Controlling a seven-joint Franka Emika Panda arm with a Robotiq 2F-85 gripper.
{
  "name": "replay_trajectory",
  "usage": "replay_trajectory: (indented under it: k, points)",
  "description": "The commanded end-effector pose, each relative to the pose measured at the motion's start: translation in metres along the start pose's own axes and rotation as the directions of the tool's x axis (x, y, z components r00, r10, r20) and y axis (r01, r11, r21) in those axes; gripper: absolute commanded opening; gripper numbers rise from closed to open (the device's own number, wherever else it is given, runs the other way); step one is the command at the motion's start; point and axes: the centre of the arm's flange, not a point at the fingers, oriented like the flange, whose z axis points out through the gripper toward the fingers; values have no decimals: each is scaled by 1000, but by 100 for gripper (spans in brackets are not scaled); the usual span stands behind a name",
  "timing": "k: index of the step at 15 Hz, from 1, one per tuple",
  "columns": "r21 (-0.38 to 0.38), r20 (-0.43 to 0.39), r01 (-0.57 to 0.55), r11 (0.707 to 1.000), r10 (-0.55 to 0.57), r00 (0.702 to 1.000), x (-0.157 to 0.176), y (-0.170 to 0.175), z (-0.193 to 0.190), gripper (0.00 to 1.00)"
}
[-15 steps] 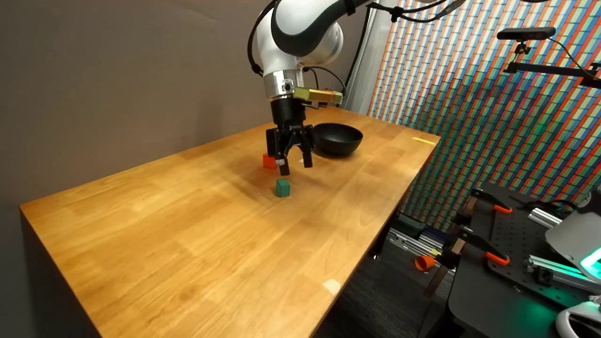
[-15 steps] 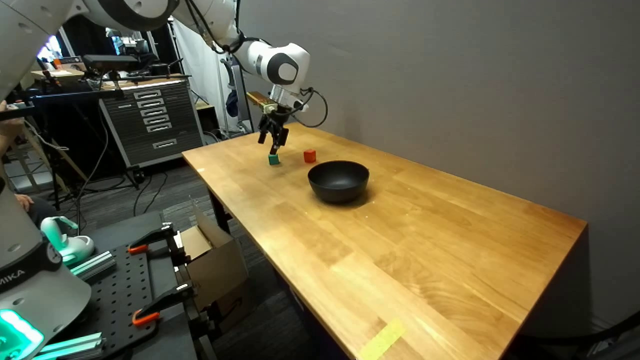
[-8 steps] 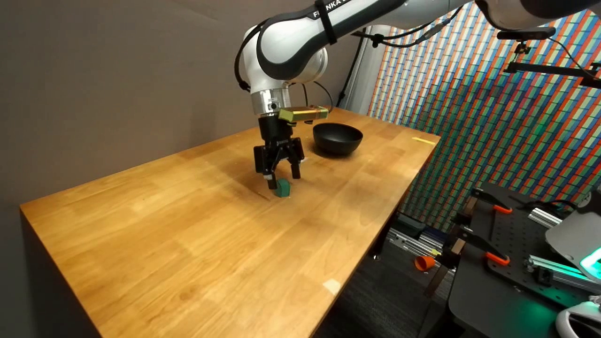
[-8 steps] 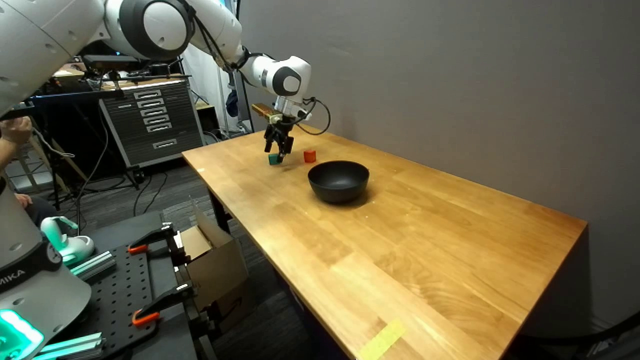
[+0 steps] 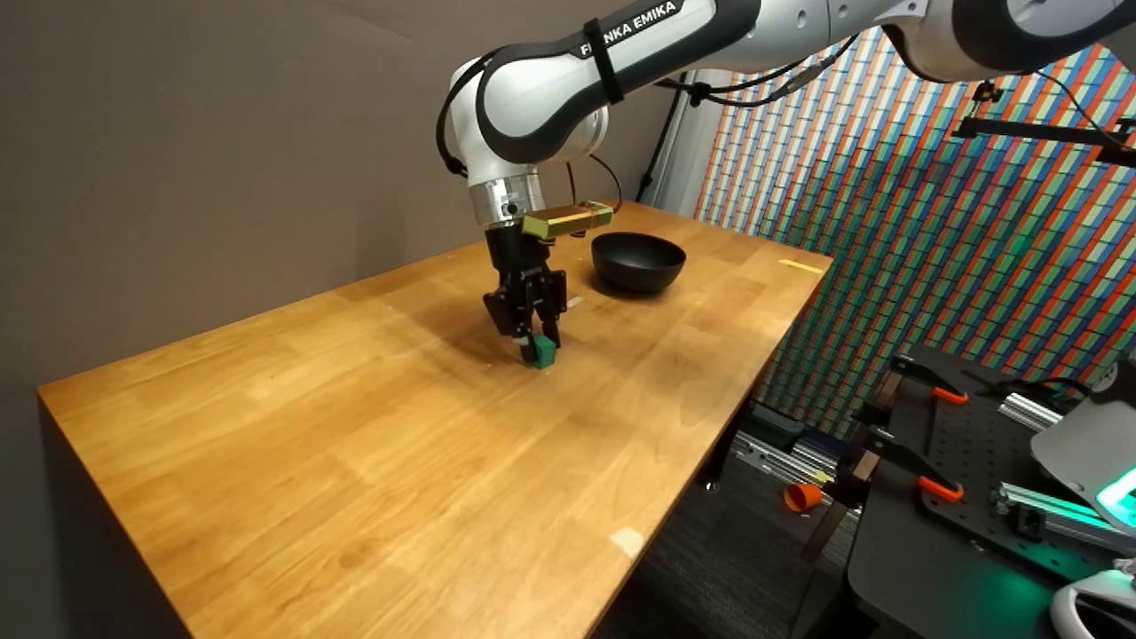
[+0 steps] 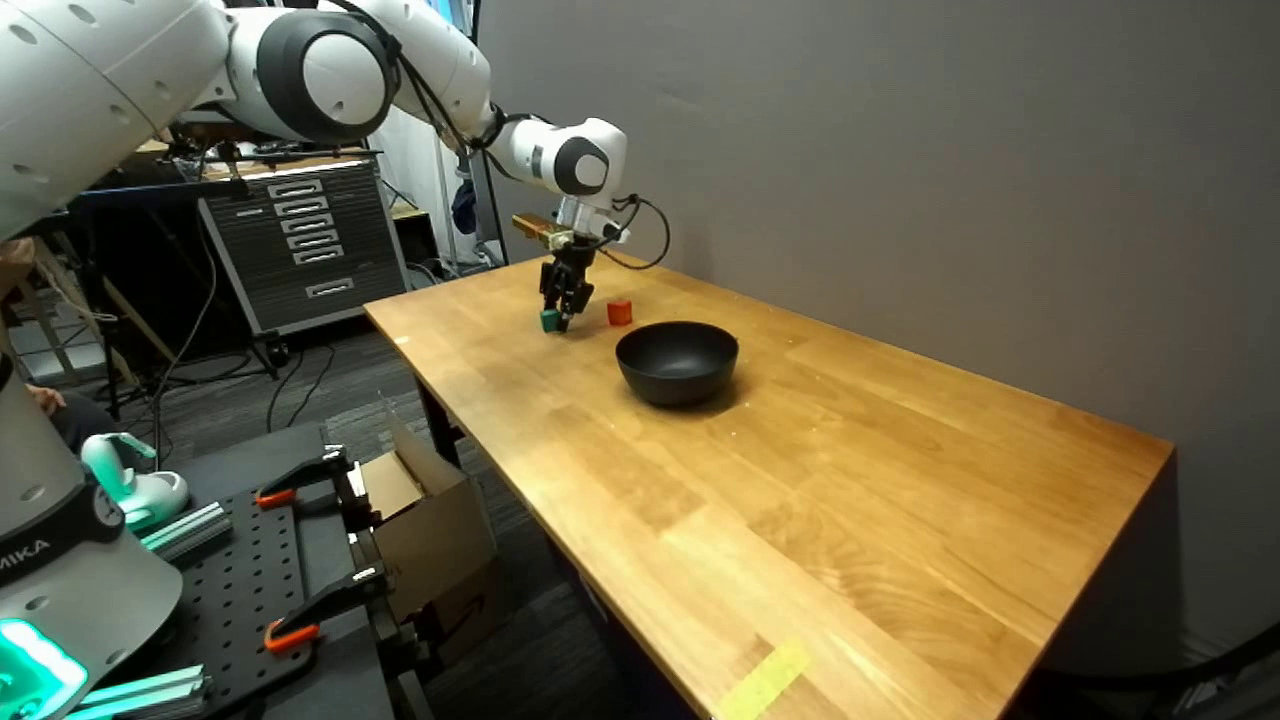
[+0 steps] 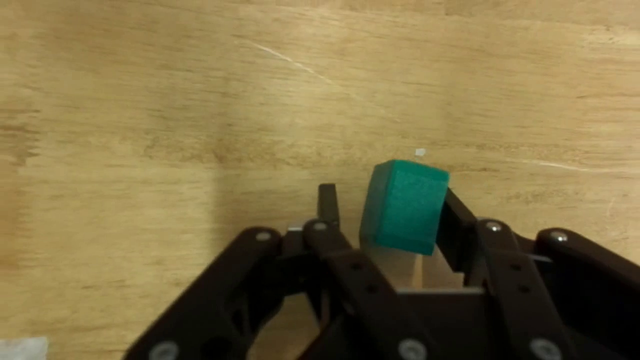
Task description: Put the blocks in the bowl
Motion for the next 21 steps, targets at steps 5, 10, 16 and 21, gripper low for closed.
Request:
replay_trajectory:
  k: [5, 10, 16, 21]
  points:
    - [-66, 45, -70, 995, 73, 996, -23, 24, -48, 12]
    - [-249, -95, -247, 936, 231, 968, -61, 82, -136, 11]
    - [-339, -250, -512, 790, 449, 858, -98, 171, -195, 12]
    - [-309, -240, -557, 771, 504, 830, -96, 219, -187, 12]
